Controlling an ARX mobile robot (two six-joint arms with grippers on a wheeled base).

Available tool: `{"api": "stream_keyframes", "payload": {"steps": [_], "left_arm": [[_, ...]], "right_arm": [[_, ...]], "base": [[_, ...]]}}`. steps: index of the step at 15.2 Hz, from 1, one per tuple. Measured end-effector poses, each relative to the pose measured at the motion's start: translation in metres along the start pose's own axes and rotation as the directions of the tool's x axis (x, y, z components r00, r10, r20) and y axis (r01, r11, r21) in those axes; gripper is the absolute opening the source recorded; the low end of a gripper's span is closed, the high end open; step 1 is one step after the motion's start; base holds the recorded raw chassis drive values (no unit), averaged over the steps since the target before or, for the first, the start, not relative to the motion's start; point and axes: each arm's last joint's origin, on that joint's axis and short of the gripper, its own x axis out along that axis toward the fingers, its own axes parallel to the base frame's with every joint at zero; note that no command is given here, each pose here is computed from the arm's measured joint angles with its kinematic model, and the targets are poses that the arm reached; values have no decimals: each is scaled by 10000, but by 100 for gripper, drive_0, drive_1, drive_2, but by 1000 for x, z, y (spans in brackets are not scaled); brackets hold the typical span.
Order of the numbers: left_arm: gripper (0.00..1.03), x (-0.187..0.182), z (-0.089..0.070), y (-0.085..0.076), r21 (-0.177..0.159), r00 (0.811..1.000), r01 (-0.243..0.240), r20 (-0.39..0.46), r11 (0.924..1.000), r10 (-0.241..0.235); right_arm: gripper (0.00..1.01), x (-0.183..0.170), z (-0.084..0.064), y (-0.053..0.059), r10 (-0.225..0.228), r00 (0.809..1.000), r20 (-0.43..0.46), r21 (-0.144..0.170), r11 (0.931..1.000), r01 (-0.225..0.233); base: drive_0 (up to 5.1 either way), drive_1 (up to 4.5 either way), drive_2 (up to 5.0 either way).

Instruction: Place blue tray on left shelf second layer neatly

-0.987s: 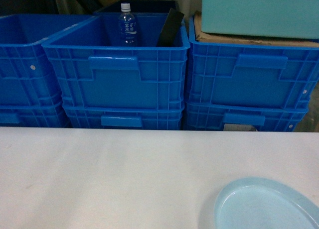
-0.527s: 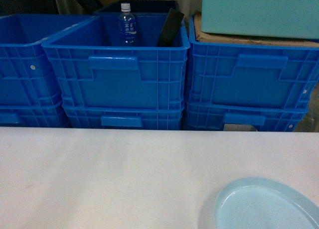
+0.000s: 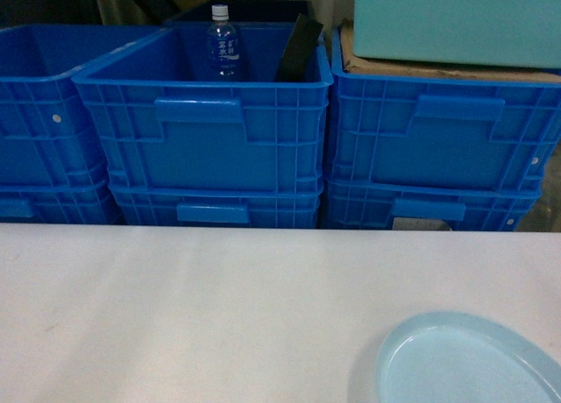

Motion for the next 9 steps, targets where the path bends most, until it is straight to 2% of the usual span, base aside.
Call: {"api": "stream_keyframes", "payload": {"steps": [1,2,3,4,5,6,7,8,9], "left_arm": [[98,0,0,0,-4,10000,15,11,10000,-15],[98,0,0,0,0,10000,15,4,10000,-15],[98,0,0,0,0,10000,11,8,10000,-11],[98,0,0,0,-4,10000,11,0,10000,-11],[98,0,0,0,0,10000,15,8,10000,-15],[98,0,0,0,-4,10000,15,4,10000,-15],[98,0,0,0,-4,10000,15,-8,10000,-15],[98,0,0,0,0,10000,15,0,10000,-15],[98,0,0,0,-4,10000,11,0,10000,-11]], "right_arm": [[98,15,19,3,1121,9932,-308,274,9934,-1113],[98,26,33,2,1517,9874,-449,502,9875,-1494],[98,48,53,-4,1828,9806,-707,892,9803,-1763],[98,74,60,-14,1791,9749,-1319,1255,9786,-1629],[98,104,53,-32,1747,9555,-2376,2048,9706,-1266],[98,122,39,-47,1968,9224,-3322,2886,9523,-993],[98,136,30,-59,1982,9017,-3843,3256,9430,-685],[98,147,22,-69,1855,8892,-4182,3300,9431,-415],[98,153,18,-73,1860,8763,-4443,3324,9426,-316]], "base": [[0,0,0],[0,0,0],[0,0,0],[0,0,0],[0,0,0],[0,0,0],[0,0,0],[0,0,0],[0,0,0]]}}
